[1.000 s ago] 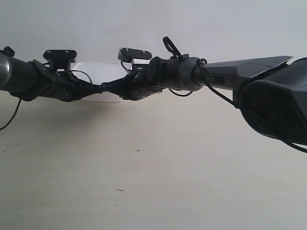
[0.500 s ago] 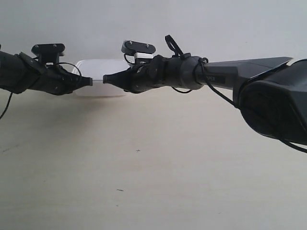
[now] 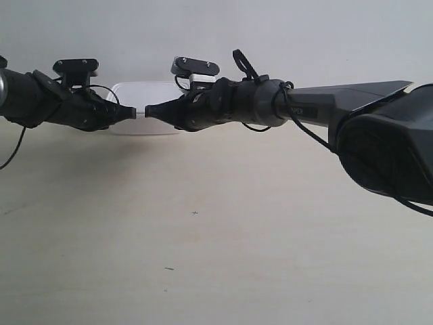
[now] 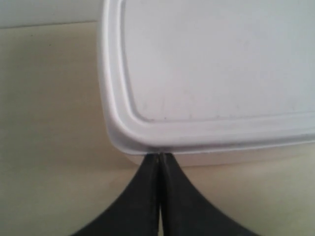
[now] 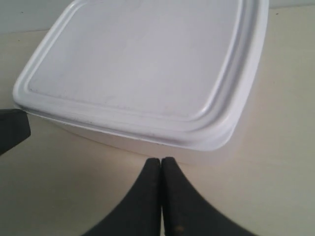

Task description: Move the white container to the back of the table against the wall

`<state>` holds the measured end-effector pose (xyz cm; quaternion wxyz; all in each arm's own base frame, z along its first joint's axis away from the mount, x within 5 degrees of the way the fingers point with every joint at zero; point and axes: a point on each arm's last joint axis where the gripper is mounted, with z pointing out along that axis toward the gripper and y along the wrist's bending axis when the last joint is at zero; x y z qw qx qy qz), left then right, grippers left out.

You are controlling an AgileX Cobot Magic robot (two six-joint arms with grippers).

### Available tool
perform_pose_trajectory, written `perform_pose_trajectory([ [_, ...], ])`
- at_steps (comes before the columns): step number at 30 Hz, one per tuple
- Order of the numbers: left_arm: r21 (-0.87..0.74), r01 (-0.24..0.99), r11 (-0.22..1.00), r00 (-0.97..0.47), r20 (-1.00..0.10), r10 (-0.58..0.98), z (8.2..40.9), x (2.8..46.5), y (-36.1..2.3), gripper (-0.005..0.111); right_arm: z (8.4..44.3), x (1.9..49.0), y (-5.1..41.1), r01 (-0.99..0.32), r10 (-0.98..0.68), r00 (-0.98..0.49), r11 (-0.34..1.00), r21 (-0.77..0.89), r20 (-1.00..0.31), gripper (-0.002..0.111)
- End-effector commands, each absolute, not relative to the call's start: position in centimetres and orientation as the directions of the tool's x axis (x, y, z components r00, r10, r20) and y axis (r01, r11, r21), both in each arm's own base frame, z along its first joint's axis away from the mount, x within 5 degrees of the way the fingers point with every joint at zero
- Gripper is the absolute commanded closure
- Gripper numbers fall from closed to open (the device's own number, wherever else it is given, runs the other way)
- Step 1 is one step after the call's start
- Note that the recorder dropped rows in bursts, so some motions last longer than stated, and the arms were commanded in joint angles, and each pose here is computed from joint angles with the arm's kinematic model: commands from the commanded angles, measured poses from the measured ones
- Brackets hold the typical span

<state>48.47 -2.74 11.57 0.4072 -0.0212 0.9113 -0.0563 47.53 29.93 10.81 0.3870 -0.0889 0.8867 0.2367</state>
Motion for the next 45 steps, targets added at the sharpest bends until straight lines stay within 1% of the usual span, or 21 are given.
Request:
perform_pose_trajectory([
  [1,-0.123,0.026,0.992,-0.686,-0.724,-0.071,10.9,48.4,-3.1,0.107,11.0,47.8,29.8,-0.345,0.027,-0.669,0.874,0.342,-0.743,0.108],
  [5,-0.153,0.057,0.987,-0.719,-0.691,-0.065,10.7,48.1,-3.5,0.107,10.8,47.7,29.8,-0.351,0.010,-0.680,0.874,0.337,-0.734,0.108],
  [9,-0.163,0.064,0.985,-0.728,-0.682,-0.065,10.6,48.0,-3.6,0.107,11.9,47.5,29.8,-0.380,-0.024,-0.673,0.869,0.318,-0.739,0.108],
  [15,-0.184,0.083,0.979,-0.738,-0.672,-0.064,10.6,47.8,-4.8,0.107,13.9,46.4,29.8,-0.446,-0.146,-0.706,0.852,0.274,-0.693,0.108],
  [17,-0.180,0.087,0.980,-0.728,-0.683,-0.061,10.7,47.9,-5.6,0.107,14.5,46.0,29.5,-0.482,-0.226,-0.706,0.848,0.221,-0.671,0.108],
  [20,-0.138,0.102,0.985,-0.699,-0.715,-0.028,10.8,48.0,-6.6,0.107,15.6,45.5,29.0,-0.496,-0.274,-0.707,0.849,0.181,-0.652,0.108],
  [28,-0.136,0.108,0.985,-0.678,-0.734,-0.027,10.0,49.5,-7.5,0.107,18.2,45.3,28.5,-0.528,-0.323,-0.655,0.843,0.107,-0.683,0.108],
  [32,-0.137,0.111,0.984,-0.661,-0.750,-0.030,10.3,50.2,-7.6,0.107,18.2,45.3,28.5,-0.527,-0.324,-0.653,0.844,0.103,-0.685,0.108],
  [45,-0.146,0.126,0.981,-0.640,-0.767,-0.032,9.5,52.2,-8.1,0.107,18.3,45.4,28.5,-0.525,-0.319,-0.649,0.845,0.104,-0.690,0.108],
])
